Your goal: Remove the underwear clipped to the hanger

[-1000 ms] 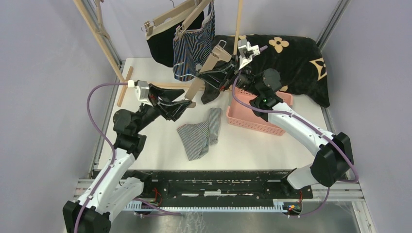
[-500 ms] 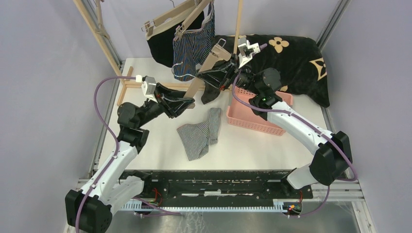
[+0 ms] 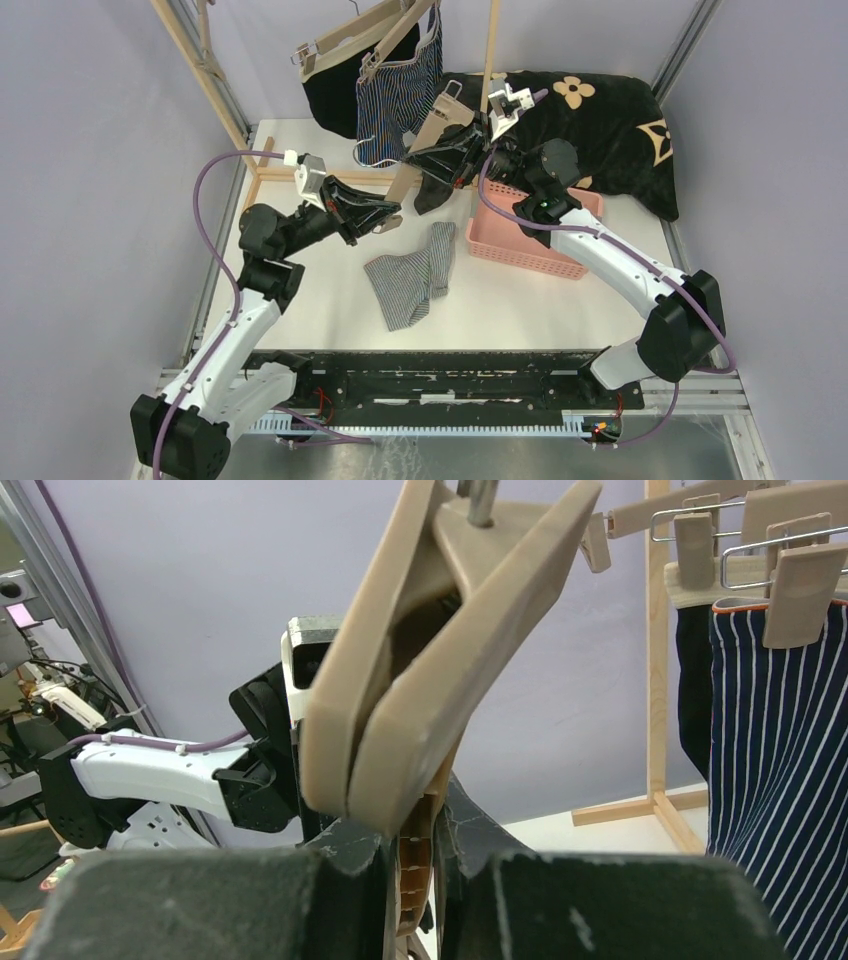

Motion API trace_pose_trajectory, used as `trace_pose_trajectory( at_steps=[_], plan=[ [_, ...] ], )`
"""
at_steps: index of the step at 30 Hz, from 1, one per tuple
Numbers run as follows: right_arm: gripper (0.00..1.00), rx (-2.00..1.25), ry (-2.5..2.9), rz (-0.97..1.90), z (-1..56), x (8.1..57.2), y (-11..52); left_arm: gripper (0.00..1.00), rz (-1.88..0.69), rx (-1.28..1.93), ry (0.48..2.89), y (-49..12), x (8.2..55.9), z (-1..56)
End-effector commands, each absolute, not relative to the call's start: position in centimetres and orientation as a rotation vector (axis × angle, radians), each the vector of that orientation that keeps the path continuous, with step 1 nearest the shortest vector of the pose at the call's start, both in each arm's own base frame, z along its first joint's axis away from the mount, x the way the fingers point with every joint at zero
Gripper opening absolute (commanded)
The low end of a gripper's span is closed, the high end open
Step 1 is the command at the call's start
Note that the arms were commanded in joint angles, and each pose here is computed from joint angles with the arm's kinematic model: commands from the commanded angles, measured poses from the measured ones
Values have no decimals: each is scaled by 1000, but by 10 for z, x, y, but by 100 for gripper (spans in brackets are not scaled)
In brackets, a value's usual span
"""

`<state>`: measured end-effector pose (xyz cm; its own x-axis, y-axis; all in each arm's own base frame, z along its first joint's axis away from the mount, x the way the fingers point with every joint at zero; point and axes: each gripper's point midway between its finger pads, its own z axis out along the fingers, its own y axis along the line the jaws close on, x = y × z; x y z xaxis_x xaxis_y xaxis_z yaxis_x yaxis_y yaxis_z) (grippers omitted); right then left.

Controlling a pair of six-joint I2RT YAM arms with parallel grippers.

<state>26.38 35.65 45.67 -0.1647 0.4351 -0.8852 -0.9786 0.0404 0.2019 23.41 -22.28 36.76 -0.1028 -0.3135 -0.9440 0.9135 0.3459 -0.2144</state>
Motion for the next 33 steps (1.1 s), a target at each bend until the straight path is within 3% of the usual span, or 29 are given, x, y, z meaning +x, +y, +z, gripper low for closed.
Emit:
trace_pose_trajectory(
  at_steps=[1,6,8,11,19,26,33],
  plan=[
    [1,-742,920,1411,489,252,349,3,-1099,625,1272,-219,240,383],
    [2,-741,944,1391,483,254,348,3,-1103,624,1274,-217,232,390],
    [17,-746,961,1386,478,256,349,3,-1106,614,1260,-215,228,398],
    [52,-762,971,1380,471,255,350,3,-1083,575,1263,-209,226,408],
    [81,-741,1091,1249,435,273,346,3,-855,362,1399,-170,237,418],
    [77,-727,1405,932,350,293,334,3,-547,122,1690,-115,249,389],
    [73,-763,1633,537,261,293,326,3,-410,-3,1768,-76,214,387]
  ],
)
